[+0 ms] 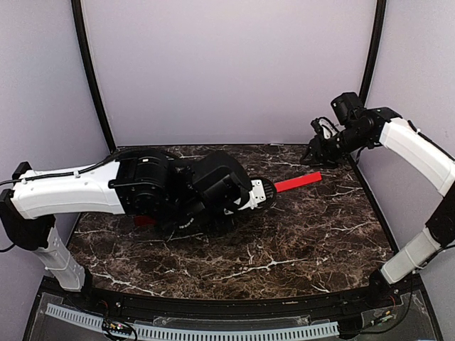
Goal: Put the photo into the frame
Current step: Pass from the left arm to the right
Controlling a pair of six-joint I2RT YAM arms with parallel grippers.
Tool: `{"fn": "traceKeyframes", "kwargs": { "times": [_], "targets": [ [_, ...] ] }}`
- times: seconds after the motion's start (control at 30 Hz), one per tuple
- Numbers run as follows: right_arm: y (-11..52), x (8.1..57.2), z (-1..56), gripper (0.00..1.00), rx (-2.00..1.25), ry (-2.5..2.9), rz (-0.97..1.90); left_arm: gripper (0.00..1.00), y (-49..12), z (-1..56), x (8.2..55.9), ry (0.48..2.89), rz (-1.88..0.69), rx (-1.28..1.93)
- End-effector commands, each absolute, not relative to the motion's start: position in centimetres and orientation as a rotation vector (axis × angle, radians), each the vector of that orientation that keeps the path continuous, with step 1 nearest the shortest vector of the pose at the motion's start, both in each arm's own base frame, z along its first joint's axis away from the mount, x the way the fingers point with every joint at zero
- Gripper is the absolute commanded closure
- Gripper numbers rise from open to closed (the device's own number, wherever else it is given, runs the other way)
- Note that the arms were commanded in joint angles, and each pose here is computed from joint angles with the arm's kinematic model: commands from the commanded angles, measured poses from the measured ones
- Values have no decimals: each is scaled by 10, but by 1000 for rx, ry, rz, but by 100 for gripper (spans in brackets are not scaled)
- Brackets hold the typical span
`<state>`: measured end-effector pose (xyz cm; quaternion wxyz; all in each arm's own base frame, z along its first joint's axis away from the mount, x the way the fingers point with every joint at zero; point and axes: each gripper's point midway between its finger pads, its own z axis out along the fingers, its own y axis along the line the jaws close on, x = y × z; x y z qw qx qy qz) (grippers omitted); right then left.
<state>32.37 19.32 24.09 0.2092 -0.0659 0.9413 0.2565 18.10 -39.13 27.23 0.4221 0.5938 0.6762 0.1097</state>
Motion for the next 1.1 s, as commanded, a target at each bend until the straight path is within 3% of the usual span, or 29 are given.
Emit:
{"fn": "traceKeyframes", "kwargs": {
  "times": [0.0,0.47,0.57,0.63,0.77,1.07],
  "targets": [
    [186,330,271,60,-183,2510,743,100,-375,327,195,1685,221,1390],
    [197,325,362,44,-404,2088,854,100,-354,376,217,1700,-85,1392],
    [204,318,378,31,-488,1995,880,100,-349,383,221,1688,-154,1396],
    [209,313,389,28,-553,1935,883,100,-344,386,228,1685,-157,1390],
    [221,301,413,25,-698,1822,854,100,-337,397,237,1662,-188,1381],
    [249,292,408,19,-998,1802,739,100,-336,408,241,1645,-273,1407]
  ]
}}
